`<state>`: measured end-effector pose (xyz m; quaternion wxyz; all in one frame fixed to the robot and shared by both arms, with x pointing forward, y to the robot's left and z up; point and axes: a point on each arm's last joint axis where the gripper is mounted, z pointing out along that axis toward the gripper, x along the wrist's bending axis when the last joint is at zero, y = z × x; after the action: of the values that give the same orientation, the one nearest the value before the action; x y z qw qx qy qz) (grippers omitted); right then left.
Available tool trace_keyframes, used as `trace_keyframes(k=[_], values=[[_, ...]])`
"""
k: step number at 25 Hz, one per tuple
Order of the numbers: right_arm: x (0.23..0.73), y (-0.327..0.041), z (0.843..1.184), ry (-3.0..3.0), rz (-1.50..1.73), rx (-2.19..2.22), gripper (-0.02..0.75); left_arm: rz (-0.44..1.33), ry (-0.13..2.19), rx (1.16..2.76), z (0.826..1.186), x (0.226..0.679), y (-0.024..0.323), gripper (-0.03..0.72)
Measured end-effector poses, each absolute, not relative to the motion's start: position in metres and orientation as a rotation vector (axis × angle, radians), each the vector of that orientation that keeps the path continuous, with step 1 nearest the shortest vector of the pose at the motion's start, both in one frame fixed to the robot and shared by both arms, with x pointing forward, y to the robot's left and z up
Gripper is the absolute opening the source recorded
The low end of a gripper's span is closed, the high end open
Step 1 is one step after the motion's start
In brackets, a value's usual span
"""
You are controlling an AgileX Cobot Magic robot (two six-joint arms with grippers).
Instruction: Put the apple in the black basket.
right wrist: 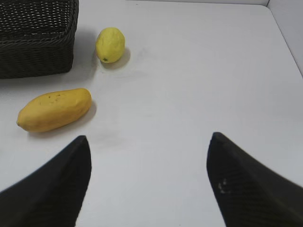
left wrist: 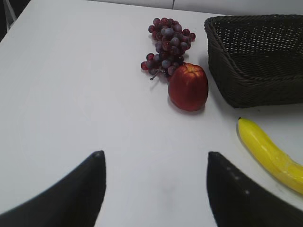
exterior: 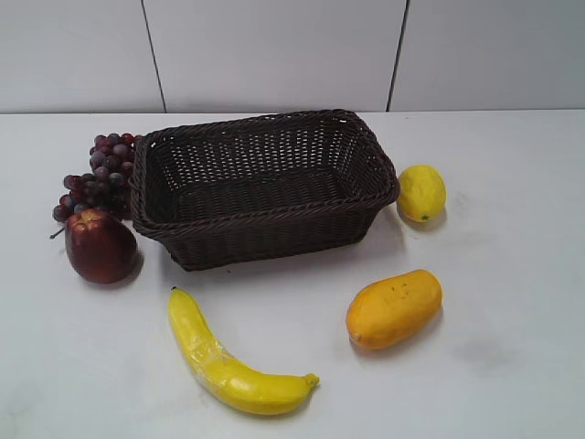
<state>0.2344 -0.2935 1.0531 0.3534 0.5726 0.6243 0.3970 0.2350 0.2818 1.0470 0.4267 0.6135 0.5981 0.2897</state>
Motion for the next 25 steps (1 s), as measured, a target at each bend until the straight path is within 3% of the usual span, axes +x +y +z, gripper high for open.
trace_keyframes(k=[2,5,17,25], values=[[0.234,-0.293,1.053,1.614,1.027,1.481,0.573,0.678,1.51,1.545,1.049,0.239,0.28,0.611],[0.234,-0.293,1.053,1.614,1.027,1.481,0.573,0.619,1.559,1.577,1.054,0.251,0.28,0.636],[0.234,-0.293,1.053,1.614,1.027,1.481,0.573,0.342,1.772,1.812,1.074,0.34,0.283,0.61],[0.234,-0.293,1.053,1.614,1.027,1.48,0.573,0.247,1.772,1.966,1.078,0.409,0.286,0.594]])
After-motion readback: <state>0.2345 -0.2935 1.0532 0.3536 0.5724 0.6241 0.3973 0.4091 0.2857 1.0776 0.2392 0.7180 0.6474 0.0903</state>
